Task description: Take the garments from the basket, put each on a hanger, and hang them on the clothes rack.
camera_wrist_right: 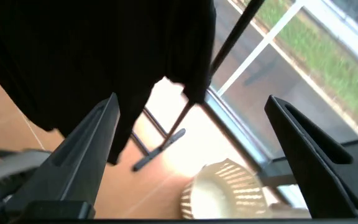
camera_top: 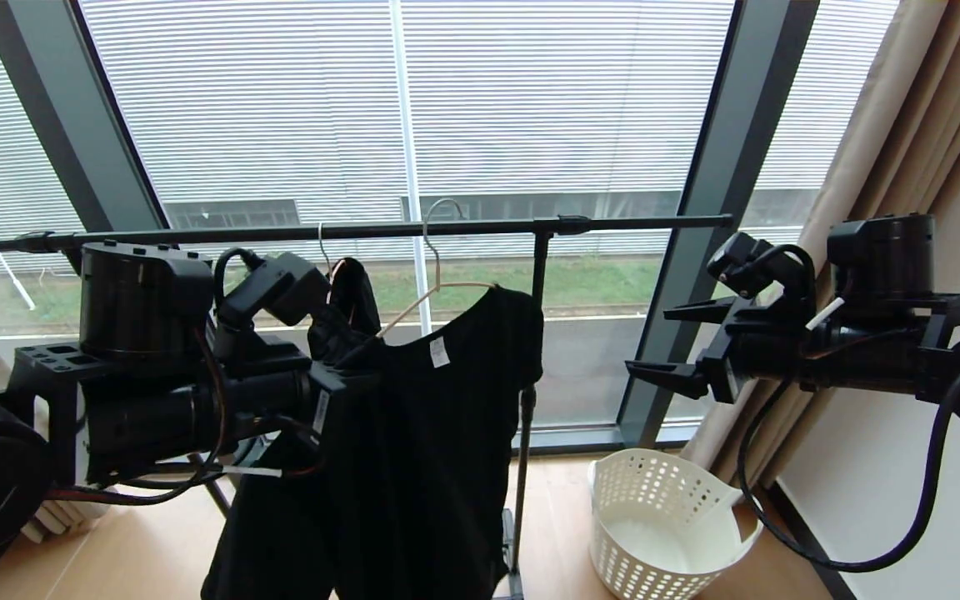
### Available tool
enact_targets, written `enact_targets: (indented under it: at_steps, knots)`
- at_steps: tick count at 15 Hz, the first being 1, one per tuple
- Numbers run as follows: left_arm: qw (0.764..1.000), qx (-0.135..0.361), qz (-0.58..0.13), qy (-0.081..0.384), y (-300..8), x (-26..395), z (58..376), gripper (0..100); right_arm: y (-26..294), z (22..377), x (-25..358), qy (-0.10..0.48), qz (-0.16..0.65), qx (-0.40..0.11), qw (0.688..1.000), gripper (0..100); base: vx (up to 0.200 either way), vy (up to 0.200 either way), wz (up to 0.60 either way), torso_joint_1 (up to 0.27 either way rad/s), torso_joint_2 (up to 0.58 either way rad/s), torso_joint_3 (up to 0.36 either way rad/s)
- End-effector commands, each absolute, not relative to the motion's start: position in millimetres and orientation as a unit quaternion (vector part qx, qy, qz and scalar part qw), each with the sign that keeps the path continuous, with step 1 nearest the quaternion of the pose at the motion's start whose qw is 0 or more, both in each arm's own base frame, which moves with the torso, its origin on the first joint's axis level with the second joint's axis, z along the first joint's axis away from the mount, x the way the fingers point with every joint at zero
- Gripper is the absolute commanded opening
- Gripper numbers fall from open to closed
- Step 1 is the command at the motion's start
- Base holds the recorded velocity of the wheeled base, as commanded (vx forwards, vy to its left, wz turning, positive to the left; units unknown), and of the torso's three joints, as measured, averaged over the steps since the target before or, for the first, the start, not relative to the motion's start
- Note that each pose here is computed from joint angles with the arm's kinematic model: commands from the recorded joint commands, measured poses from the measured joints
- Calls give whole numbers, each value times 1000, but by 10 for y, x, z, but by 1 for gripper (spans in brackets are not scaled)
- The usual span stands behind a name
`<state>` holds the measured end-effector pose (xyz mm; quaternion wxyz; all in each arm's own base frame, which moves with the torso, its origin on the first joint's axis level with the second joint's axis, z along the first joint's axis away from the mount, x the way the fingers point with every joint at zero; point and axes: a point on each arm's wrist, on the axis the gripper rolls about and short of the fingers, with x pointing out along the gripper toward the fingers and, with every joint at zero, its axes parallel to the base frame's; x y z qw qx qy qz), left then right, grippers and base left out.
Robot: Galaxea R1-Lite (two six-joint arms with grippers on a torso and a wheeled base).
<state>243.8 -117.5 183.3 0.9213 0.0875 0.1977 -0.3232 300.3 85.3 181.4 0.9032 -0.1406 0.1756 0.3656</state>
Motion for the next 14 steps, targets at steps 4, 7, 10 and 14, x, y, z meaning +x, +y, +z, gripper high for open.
enact_targets:
  at_steps: [4,7,10,14]
  knots:
    - [936,59,-280,205,-1303,2649,1655,0,914,1956,2994,162,358,-123,912,100,0,0,0,0,0,0]
    - [946,33,-252,201,-1392,2689,1642,0,945,1949,3025,167,344,-120,916,100,0,0,0,0,0,0]
    - [956,26,-215,196,-1478,2821,1563,0,959,1945,3024,168,345,-121,916,100,0,0,0,0,0,0]
    - [966,20,-172,192,-1659,3078,1460,0,960,1940,3027,168,345,-120,915,100,0,0,0,0,0,0]
